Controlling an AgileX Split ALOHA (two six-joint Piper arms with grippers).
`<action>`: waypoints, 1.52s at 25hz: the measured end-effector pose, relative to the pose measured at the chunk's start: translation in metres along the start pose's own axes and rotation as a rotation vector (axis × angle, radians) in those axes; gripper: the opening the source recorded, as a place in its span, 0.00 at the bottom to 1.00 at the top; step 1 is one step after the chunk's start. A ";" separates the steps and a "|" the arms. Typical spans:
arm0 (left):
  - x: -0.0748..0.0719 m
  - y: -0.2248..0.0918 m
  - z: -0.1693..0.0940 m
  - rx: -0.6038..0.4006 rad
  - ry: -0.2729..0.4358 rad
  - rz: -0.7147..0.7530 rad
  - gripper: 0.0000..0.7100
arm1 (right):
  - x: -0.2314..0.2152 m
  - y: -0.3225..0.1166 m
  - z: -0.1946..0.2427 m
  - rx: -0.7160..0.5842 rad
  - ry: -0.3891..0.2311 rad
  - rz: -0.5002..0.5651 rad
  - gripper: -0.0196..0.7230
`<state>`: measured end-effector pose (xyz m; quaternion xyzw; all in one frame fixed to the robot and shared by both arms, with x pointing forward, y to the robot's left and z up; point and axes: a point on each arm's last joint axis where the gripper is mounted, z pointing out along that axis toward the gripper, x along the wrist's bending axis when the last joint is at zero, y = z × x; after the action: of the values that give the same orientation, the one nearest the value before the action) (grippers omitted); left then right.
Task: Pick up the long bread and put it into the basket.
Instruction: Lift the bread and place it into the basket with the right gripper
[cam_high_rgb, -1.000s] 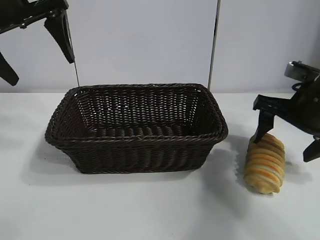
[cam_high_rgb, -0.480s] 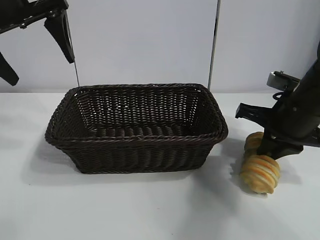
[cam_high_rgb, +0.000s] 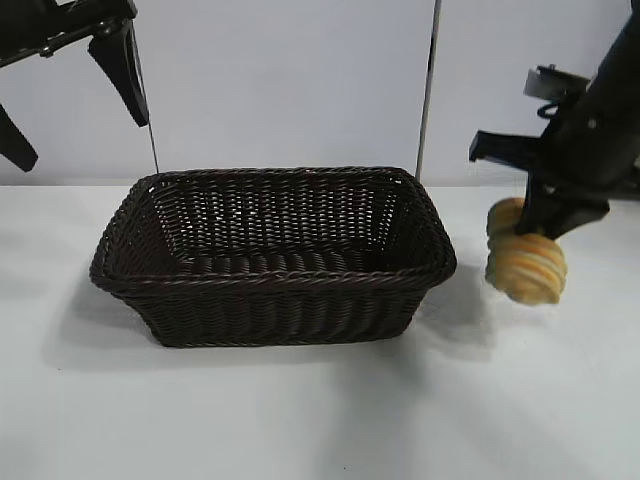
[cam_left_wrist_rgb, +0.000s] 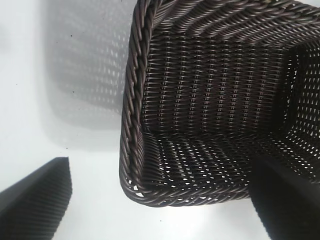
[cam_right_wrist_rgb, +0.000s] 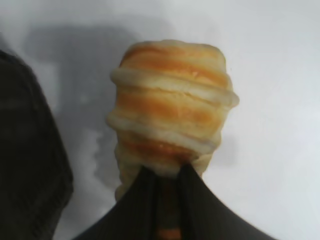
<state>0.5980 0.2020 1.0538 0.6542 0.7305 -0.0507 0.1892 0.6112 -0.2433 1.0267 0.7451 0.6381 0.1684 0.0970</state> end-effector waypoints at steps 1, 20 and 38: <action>0.000 0.000 0.000 0.000 0.000 0.000 0.98 | 0.001 0.003 -0.003 -0.003 0.001 -0.006 0.14; 0.000 0.000 0.000 0.001 0.000 0.000 0.98 | 0.114 -0.008 0.001 -0.328 0.179 -1.315 0.14; 0.000 -0.001 0.000 0.008 0.002 0.000 0.98 | 0.169 -0.048 0.080 -0.295 0.262 -1.516 0.14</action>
<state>0.5972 0.2020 1.0537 0.6550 0.7305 -0.0531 0.1859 0.6190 -0.0633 0.9570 0.0594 0.9500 0.2258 0.2075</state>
